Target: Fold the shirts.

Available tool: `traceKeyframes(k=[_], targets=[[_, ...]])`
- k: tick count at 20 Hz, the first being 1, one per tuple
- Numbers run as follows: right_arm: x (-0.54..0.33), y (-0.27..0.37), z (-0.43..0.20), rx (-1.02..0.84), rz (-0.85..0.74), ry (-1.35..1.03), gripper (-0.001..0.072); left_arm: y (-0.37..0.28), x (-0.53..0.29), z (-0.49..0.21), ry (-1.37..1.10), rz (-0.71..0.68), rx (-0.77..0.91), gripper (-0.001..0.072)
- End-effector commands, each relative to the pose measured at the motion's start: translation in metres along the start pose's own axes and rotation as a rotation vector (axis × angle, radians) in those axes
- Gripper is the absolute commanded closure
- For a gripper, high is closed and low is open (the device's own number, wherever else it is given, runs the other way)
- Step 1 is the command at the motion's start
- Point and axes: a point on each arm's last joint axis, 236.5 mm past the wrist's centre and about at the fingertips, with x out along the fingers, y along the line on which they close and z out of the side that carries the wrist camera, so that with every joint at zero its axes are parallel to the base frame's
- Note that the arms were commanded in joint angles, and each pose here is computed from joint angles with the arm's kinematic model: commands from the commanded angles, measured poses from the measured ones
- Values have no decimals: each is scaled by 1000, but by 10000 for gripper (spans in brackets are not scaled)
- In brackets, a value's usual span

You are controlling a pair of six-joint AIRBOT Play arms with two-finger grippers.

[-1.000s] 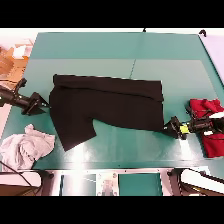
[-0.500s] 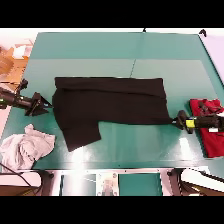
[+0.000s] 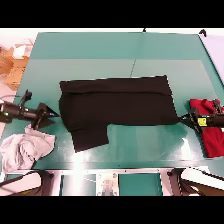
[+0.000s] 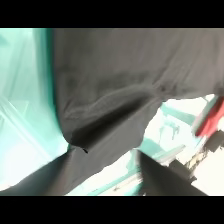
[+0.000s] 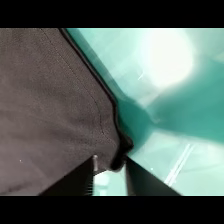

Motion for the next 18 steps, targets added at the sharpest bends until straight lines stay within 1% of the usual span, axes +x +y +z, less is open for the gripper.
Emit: traceKeyframes(k=[1,3,5,8,10,13,14,15,16,17,18], targets=[[-1,-1,2,2,-1,-6,412,21,20,-26,-74,23,-88,67],[-1,1,4,6,8,-15,412,27,38,-51,-14,11,-127,67],[-1,8,6,19,38,-23,413,29,62,-64,10,45,-101,67],[-1,9,6,20,42,-22,412,17,92,-56,-53,83,-15,68],[-1,10,5,20,43,-20,411,17,96,-48,-94,105,4,68],[-1,12,6,23,51,-23,408,-3,97,-42,-117,20,-9,69],[-1,12,6,24,52,-23,386,-13,98,-42,-122,-19,-4,69],[-1,12,6,24,52,-23,327,-22,100,-43,-118,-46,8,69],[-1,12,6,24,52,-23,300,-30,104,-47,-108,-68,27,71],[-1,12,4,24,54,-16,300,-38,108,-53,-94,-82,48,177],[-2,12,2,25,55,-6,300,-42,112,-58,-78,-86,82,234]])
